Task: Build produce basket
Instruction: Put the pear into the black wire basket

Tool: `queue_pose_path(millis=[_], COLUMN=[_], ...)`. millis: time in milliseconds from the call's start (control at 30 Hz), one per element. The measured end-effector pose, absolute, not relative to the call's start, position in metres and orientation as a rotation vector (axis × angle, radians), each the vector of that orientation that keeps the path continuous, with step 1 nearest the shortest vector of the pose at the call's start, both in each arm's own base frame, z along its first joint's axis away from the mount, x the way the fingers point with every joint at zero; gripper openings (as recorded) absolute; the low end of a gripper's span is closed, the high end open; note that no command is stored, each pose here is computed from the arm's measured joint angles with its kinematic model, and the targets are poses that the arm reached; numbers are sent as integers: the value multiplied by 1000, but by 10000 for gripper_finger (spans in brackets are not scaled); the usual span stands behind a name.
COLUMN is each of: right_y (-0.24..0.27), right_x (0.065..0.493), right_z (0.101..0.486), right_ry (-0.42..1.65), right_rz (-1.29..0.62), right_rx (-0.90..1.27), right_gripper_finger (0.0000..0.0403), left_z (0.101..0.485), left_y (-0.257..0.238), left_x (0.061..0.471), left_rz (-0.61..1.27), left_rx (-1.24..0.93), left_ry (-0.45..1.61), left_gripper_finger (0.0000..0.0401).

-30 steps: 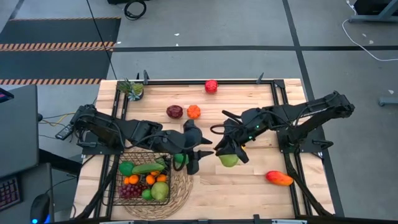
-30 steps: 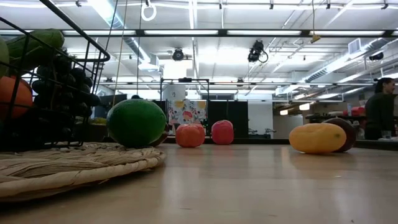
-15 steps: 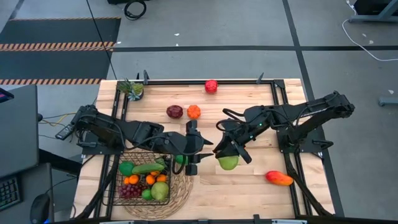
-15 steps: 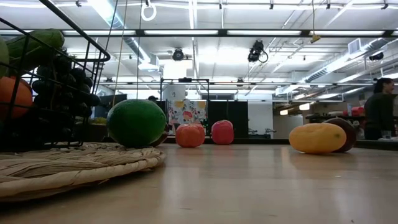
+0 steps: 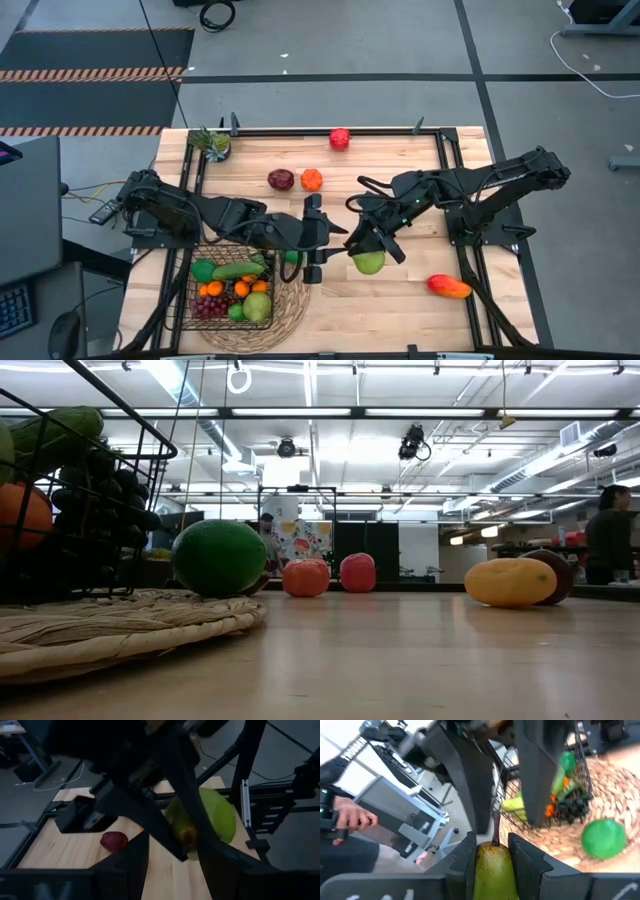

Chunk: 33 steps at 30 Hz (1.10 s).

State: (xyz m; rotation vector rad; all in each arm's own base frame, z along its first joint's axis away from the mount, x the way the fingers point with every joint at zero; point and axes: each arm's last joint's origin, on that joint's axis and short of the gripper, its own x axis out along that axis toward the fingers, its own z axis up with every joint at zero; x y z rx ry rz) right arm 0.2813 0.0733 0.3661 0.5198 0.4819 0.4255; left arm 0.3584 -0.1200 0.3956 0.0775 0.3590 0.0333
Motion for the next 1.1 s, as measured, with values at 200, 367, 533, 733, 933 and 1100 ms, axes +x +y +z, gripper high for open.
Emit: queue_pose_path(millis=[200,367,533,733,933,1100], right_y=[71,71,71,71,72,72], right_x=[281,281,281,282,282,281], right_z=[364,365,365,366,365,363], right_ry=[503,496,494,478,491,506], right_rz=[411,412,409,413,420,413], right_rx=[523,529,530,530,533,541], right_gripper_finger=[103,103,103,103,103,103], left_z=[395,396,396,395,386,384], left_y=[-121,-121,-122,-123,-126,-127], left_x=[358,358,357,357,364,366], left_rz=[31,31,26,8,-2,0], left_rx=[79,78,80,71,71,76], left_ry=[360,359,360,366,389,398], left_gripper_finger=[172,163,118,43,11,17])
